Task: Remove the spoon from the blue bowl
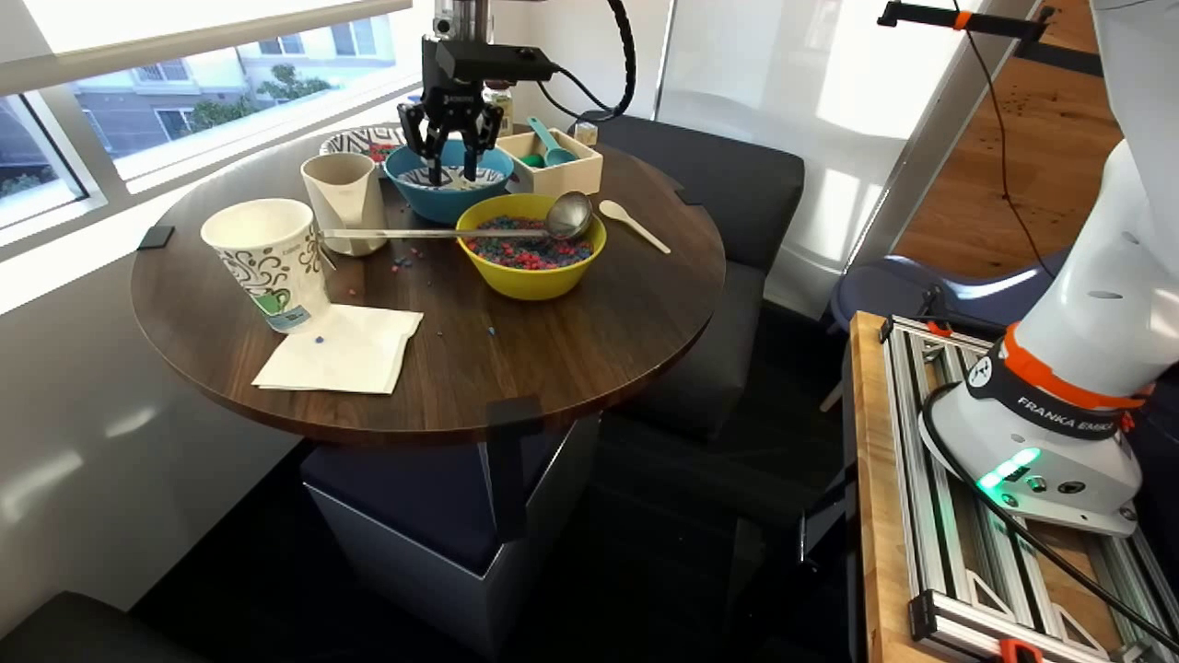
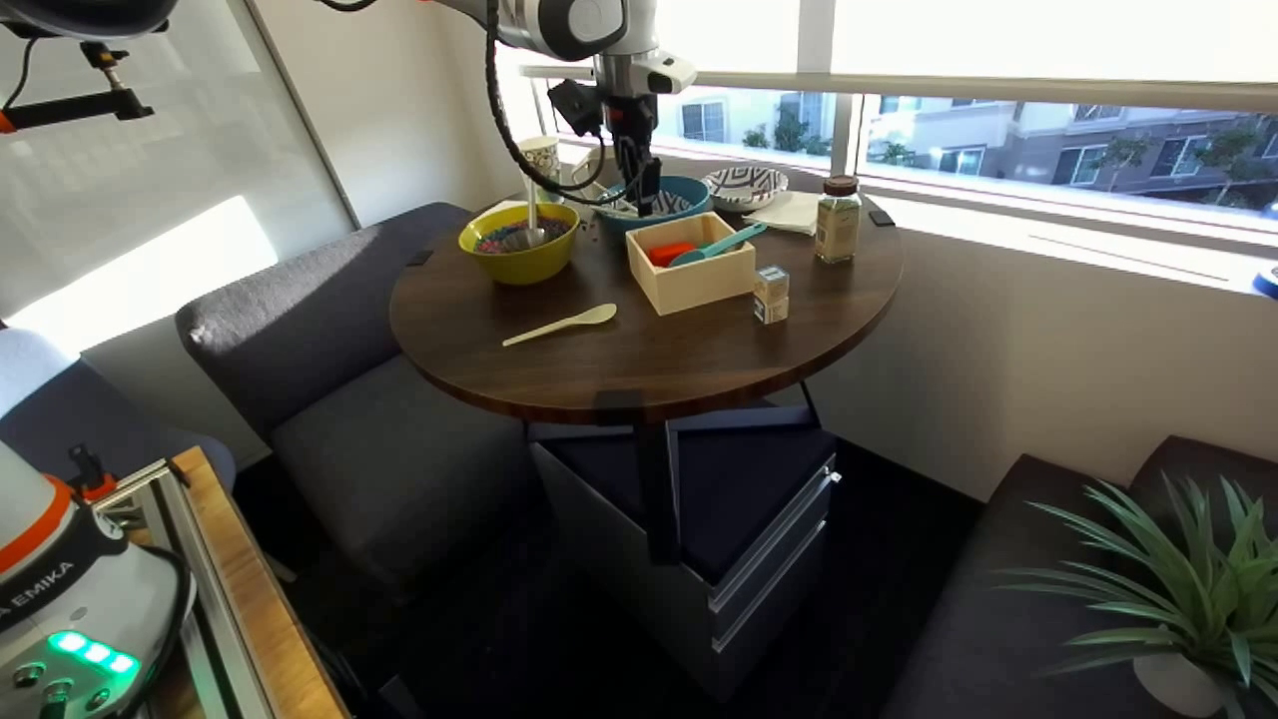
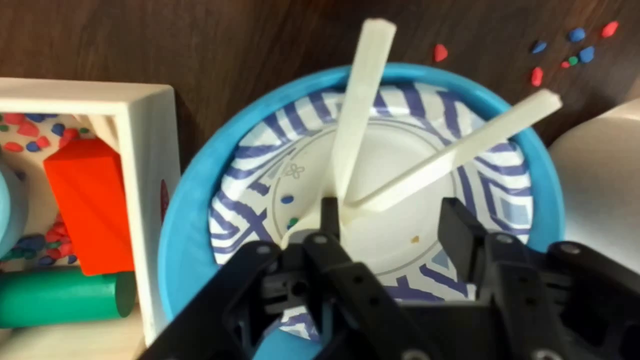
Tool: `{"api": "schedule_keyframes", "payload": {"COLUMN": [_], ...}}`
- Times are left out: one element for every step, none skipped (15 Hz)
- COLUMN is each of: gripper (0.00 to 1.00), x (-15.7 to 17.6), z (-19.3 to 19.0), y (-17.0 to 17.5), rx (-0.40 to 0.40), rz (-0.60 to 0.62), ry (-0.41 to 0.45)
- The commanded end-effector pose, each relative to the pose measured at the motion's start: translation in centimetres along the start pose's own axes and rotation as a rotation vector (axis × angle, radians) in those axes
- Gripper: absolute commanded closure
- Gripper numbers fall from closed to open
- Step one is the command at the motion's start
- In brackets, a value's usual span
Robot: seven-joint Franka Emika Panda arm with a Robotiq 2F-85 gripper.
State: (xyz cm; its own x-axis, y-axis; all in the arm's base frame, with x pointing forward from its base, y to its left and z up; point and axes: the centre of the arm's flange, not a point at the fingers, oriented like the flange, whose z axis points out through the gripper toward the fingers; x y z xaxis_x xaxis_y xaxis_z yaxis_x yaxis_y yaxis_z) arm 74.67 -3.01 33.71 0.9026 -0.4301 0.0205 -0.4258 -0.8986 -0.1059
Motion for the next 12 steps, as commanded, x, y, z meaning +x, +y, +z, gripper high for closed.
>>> {"api": "schedule_keyframes", "payload": {"gripper": [0.33, 0.35, 0.37, 0.38, 0.4, 0.41, 0.42, 0.44, 0.42, 0.41, 0.41, 0.41], "x": [0.5, 0.5, 0.5, 0.5, 0.6, 0.7, 0.8, 0.8, 0.8, 0.8, 0.7, 0.6], "z": [0.4, 0.3, 0.2, 0.1, -0.2, -0.4, -0.6, -0.8, -0.8, -0.9, -0.9, -0.9], "y": [-0.5, -0.5, -0.4, -0.4, -0.4, -0.3, -0.3, -0.2, -0.2, -0.1, -0.1, -0.1], "rx": [-0.049, -0.055, -0.061, -0.063, -0.062, -0.063, -0.064, -0.069, -0.077, -0.082, -0.09, -0.095], "rz": [0.046, 0.053, 0.06, 0.065, 0.07, 0.076, 0.081, 0.085, 0.089, 0.093, 0.094, 0.094], "ry": [-0.046, -0.053, -0.058, -0.059, -0.056, -0.056, -0.058, -0.055, -0.061, -0.064, -0.069, -0.074]}}
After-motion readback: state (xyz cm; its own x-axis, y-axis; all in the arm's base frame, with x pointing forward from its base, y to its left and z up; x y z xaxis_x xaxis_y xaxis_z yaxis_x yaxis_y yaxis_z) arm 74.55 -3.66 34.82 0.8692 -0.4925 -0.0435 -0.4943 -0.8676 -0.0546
